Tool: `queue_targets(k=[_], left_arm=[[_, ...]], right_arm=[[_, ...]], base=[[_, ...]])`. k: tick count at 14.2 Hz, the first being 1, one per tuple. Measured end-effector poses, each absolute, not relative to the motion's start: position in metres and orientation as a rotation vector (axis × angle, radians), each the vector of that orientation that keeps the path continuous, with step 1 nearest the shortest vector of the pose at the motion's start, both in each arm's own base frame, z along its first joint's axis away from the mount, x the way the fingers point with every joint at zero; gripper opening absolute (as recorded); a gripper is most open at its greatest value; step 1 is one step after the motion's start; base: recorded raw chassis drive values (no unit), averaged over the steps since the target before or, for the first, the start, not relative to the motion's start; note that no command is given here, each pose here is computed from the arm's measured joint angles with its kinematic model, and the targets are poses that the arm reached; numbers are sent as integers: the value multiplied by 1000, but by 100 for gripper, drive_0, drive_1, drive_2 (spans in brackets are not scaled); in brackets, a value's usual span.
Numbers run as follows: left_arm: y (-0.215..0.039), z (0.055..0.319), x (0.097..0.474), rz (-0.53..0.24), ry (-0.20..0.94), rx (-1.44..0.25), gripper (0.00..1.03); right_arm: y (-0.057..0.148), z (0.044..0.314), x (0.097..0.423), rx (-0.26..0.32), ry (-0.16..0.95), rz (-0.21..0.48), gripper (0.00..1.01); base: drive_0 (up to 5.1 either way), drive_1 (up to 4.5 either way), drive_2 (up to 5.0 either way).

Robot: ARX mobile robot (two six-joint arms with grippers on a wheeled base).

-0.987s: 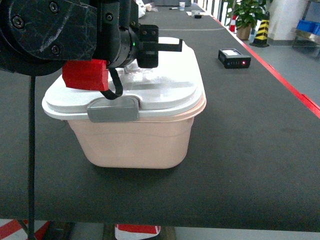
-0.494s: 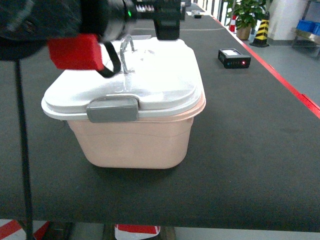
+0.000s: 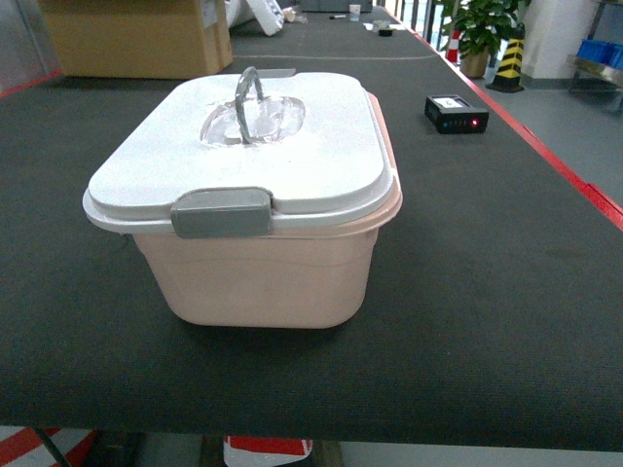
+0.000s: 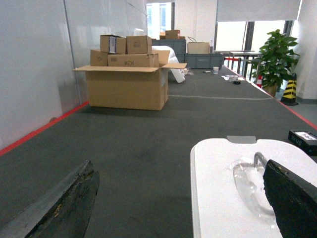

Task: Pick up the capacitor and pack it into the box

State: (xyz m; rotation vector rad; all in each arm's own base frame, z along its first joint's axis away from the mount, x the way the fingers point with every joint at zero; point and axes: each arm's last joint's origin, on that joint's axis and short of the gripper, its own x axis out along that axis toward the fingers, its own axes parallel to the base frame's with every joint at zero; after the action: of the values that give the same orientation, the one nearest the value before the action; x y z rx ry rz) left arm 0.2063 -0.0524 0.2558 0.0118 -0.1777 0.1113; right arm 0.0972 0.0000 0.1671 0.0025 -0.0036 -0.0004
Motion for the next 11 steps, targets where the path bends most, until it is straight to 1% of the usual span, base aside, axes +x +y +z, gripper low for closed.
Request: queue_targets(k=[1,2,3,6,7,8,10,11], left_arm=[[-44,244,184,128,-168,13,98],[-39,227,167,125,-133,17,98],[-38,222,163,126,-128,10,98],[-38,226,163,124,-144,1,98],[-36,225,163,62,-59,20,90],[-30,222,157,22,-18,20,77],[-21,205,147,5,4,8,51],[-18,200,143,3,11,9,39]], right_arm=[[0,167,97,2,-3,-1,98],[0,167,97,2,-3,-1,98],[0,167,97,2,-3,0,98],[0,167,97,2,-3,-1,98],[0,167,97,2,-3,0,98],[0,167,97,2,-3,-1,98],[0,167,97,2,-4,-1,98],[0,167,97,2,-3,0,98]], base=[[0,0,0],[0,0,0],[0,0,0],[0,0,0],[0,0,0],[0,0,0],[0,0,0],[0,0,0]])
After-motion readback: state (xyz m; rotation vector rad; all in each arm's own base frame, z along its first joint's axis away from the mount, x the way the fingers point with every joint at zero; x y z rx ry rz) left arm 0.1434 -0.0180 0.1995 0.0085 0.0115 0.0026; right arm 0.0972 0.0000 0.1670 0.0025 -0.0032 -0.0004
